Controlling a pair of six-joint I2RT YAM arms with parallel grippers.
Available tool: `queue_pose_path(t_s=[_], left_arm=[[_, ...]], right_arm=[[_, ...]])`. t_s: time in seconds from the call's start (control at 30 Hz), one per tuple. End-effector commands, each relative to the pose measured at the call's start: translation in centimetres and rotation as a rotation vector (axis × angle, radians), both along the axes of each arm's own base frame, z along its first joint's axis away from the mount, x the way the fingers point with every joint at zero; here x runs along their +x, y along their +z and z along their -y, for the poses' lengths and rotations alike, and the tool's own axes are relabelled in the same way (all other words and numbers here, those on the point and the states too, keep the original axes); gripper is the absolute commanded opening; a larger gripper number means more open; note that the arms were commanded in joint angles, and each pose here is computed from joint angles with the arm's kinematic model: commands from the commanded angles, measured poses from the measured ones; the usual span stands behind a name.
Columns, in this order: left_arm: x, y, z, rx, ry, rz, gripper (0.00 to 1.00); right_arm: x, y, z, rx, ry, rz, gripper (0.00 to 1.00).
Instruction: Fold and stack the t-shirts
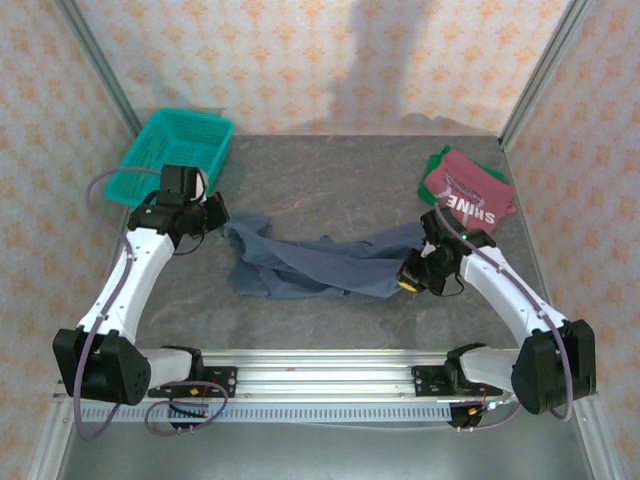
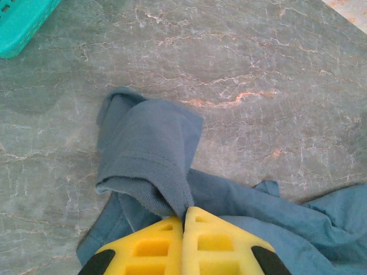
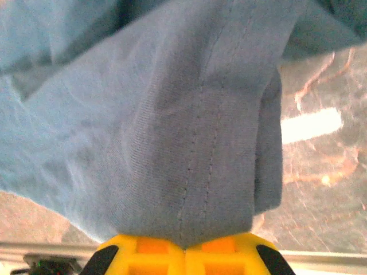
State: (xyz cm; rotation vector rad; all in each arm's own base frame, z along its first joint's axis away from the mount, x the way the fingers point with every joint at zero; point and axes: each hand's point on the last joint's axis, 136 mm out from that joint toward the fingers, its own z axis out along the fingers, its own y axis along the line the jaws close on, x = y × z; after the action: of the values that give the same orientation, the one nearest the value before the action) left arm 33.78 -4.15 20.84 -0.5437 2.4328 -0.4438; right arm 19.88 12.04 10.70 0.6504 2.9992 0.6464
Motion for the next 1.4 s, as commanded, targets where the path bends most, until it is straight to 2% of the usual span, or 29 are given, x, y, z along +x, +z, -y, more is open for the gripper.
queue_pose_path(t_s=[0.0, 0.1, 0.3, 0.47, 0.53, 0.6, 0.7, 0.8, 1.0, 1.37], left_arm=[[-0.9, -0.2, -0.5, 0.025, -0.004, -0.016, 0.0], [-1.0, -1.2, -0.1, 0.014, -0.009, -0.03, 0.0], [-0.8, -3.2, 0.0, 0.053, -0.017, -0.071, 0.0], [-0.3, -4.8, -0.3, 0.082, -0.021, -0.113, 0.0], [-0.1, -4.8, -0.6, 0.097, -0.008, -0.108, 0.0], [0.2, -4.8, -0.9, 0.102, 0.004, -0.095, 0.0], [0.4, -5.7, -1.4, 0.109, 0.03, -0.121, 0.0], [0.4, -6.5, -1.6, 0.108, 0.052, -0.144, 0.0], [1.0, -6.8, -1.7, 0.098, 0.061, -0.141, 0.0], [1.0, -6.7, -1.7, 0.097, 0.042, -0.144, 0.0]], right_arm=[[-3.7, -0.7, 0.2, -0.002, 0.093, -0.147, 0.0], [-3.3, -2.4, 0.3, -0.029, 0.122, -0.187, 0.0], [1.7, -4.9, -1.4, -0.017, 0.127, -0.185, 0.0], [7.0, -5.8, -3.0, -0.009, 0.132, -0.154, 0.19], [9.0, -5.0, -4.0, 0.033, 0.107, -0.095, 0.22], [9.9, -4.3, -4.4, 0.056, 0.089, -0.054, 0.34], [9.2, -4.1, -4.4, 0.076, 0.086, -0.027, 0.46], [7.1, -3.8, -3.3, 0.058, 0.048, -0.002, 0.5], [3.3, -1.3, -1.1, 0.056, -0.088, 0.093, 0.5], [-0.7, -3.6, 1.0, 0.018, -0.17, 0.03, 0.39]])
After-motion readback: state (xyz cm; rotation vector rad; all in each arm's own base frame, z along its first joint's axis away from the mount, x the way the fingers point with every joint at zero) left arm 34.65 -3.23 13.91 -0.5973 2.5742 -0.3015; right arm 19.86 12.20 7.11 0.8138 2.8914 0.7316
